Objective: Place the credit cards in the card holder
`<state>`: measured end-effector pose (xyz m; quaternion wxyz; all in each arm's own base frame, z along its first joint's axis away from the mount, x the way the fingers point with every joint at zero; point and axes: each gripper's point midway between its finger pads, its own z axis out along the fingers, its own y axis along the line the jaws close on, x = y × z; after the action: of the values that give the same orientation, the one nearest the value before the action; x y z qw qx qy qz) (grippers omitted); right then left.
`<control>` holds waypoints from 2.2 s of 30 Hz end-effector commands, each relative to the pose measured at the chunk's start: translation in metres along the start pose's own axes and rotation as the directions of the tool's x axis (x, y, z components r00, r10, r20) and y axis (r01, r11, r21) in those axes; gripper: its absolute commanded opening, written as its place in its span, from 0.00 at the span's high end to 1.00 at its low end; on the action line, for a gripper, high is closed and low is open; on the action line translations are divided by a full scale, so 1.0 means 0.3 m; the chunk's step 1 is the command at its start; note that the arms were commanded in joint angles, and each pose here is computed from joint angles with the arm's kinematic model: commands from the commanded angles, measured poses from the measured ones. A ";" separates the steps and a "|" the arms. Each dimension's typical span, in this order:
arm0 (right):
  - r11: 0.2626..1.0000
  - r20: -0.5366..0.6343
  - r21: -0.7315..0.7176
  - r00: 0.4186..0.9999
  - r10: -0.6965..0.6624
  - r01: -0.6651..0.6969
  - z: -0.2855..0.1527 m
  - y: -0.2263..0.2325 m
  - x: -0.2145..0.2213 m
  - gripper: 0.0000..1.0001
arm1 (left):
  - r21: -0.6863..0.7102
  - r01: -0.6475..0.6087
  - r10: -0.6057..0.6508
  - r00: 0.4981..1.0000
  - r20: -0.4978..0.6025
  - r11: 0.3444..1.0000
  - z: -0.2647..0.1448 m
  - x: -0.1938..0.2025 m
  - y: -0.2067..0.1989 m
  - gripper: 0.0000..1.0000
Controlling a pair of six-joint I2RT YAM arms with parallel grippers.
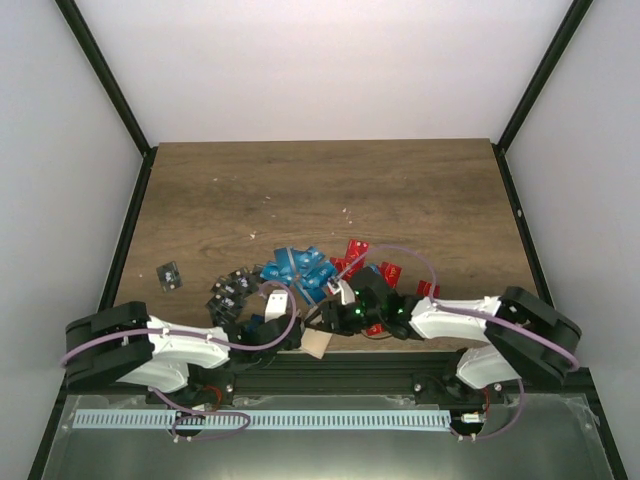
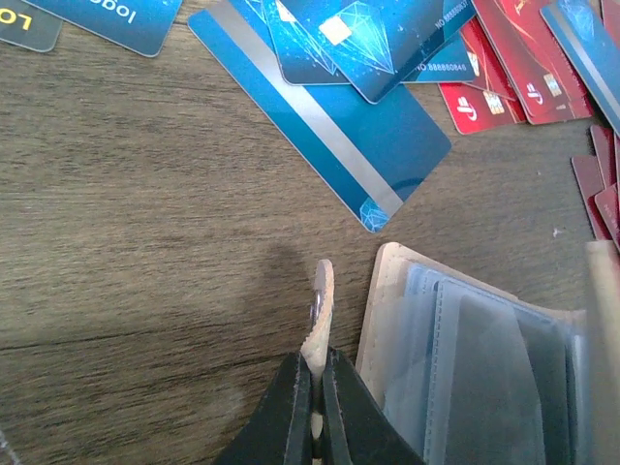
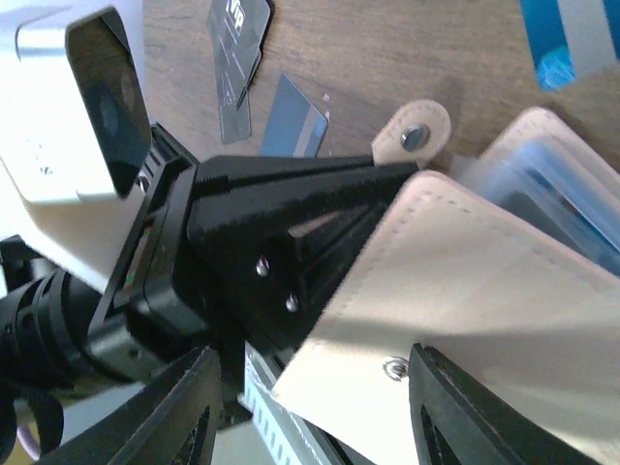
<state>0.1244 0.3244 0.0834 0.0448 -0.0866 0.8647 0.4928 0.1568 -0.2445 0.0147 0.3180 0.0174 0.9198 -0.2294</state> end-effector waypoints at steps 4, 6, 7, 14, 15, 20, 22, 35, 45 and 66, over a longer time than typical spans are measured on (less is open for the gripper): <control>0.997 0.008 -0.041 0.998 -0.069 0.070 0.068 0.064 -0.064 0.45 | -0.050 0.072 -0.072 0.997 -0.005 0.996 0.023 0.011 0.044 0.96; 0.997 0.001 -0.029 0.998 -0.069 0.069 0.087 0.048 -0.068 0.45 | -0.048 0.087 -0.087 0.996 0.001 0.995 0.028 0.002 0.045 0.96; 0.997 -0.003 -0.024 0.998 -0.067 0.067 0.095 0.040 -0.069 0.45 | -0.046 0.093 -0.093 0.996 0.005 0.995 0.032 -0.004 0.045 0.96; 0.999 -0.012 0.024 0.999 -0.049 0.049 0.129 -0.046 -0.084 0.46 | -0.013 0.157 -0.157 0.988 0.014 0.987 0.071 -0.026 0.037 0.96; 0.998 -0.011 0.032 0.999 -0.045 0.046 0.129 -0.059 -0.088 0.46 | -0.006 0.166 -0.166 0.986 0.012 0.986 0.077 -0.026 0.033 0.96; 0.997 -0.005 0.064 0.999 -0.038 0.038 0.126 -0.104 -0.102 0.47 | 0.042 0.198 -0.198 0.980 -0.003 0.979 0.101 -0.016 0.006 0.96; 0.996 -0.006 0.077 0.999 -0.034 0.035 0.128 -0.119 -0.101 0.48 | 0.062 0.211 -0.211 0.977 -0.002 0.976 0.101 -0.012 0.004 0.96; 0.978 0.037 0.202 0.997 -0.061 0.052 0.106 -0.191 -0.146 0.49 | 0.148 0.275 -0.282 0.959 0.035 0.950 0.017 -0.012 0.053 0.96; 0.983 0.020 0.164 0.996 -0.084 0.080 0.151 -0.179 -0.162 0.49 | 0.232 0.225 -0.237 0.971 0.028 0.946 -0.009 -0.003 -0.001 0.96; 0.972 -0.058 0.047 0.972 -0.226 0.229 0.152 -0.137 -0.113 0.50 | 0.220 0.189 -0.239 0.943 0.232 0.957 -0.206 -0.168 0.111 0.55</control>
<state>0.1739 0.3572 0.0507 0.1023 -0.1869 0.8529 0.4766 0.1612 -0.2126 0.0849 0.3847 -0.0737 0.8196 -0.4180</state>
